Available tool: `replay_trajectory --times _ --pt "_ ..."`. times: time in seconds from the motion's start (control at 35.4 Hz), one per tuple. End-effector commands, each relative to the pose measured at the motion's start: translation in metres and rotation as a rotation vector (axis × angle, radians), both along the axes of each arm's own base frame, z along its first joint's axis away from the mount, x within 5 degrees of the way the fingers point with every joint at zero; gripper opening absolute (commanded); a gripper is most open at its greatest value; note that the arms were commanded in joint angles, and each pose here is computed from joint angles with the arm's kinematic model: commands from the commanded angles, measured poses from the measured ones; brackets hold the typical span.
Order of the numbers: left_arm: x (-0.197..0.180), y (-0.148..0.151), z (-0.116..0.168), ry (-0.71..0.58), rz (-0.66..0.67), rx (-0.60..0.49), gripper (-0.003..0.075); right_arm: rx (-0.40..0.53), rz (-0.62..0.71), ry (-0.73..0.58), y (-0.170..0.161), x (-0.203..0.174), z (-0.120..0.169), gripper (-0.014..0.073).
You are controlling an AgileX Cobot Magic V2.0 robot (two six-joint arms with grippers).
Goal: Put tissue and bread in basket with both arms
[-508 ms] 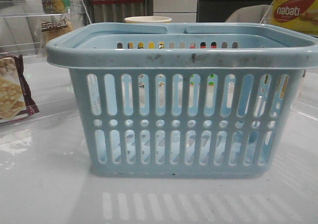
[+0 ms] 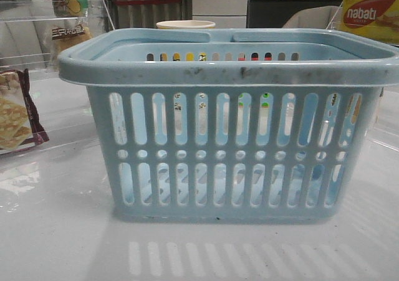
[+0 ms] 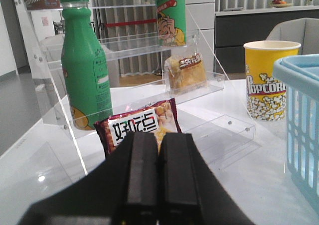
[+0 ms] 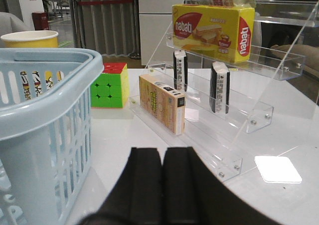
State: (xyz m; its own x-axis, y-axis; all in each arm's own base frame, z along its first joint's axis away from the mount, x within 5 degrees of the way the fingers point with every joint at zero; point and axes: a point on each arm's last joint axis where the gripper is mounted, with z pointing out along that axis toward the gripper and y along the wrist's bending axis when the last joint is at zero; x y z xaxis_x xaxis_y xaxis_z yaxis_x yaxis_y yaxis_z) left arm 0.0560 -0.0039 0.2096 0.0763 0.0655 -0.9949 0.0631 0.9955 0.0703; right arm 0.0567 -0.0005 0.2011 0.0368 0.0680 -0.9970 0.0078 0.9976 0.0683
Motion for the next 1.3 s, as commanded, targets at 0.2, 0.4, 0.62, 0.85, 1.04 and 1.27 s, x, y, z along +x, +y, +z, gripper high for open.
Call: replay_trajectory --times 0.2,0.4,0.62,0.85,1.04,1.27 --pt "-0.025 0.002 0.092 -0.312 -0.005 -0.034 0.0098 -0.018 -0.005 -0.202 0.000 -0.017 0.074 0.0057" --pt "-0.021 0.000 0.170 -0.127 -0.017 -0.018 0.0098 -0.025 0.000 -0.089 0.000 -0.010 0.146 0.0057" --pt "0.027 -0.004 0.172 0.273 -0.027 0.012 0.0098 -0.022 0.008 0.235 0.000 0.041 0.150 0.0057" --pt "0.069 -0.008 0.141 0.483 -0.030 0.015 0.0133 -0.017 0.014 0.541 -0.001 0.087 0.116 0.0083" --pt "0.072 -0.019 0.140 0.489 -0.117 0.017 0.0569 -0.037 -0.002 0.603 -0.004 0.118 0.102 0.0587" --pt "0.062 -0.050 0.140 0.485 -0.362 0.081 0.0559 0.029 -0.176 0.645 -0.050 0.189 0.123 0.0571"
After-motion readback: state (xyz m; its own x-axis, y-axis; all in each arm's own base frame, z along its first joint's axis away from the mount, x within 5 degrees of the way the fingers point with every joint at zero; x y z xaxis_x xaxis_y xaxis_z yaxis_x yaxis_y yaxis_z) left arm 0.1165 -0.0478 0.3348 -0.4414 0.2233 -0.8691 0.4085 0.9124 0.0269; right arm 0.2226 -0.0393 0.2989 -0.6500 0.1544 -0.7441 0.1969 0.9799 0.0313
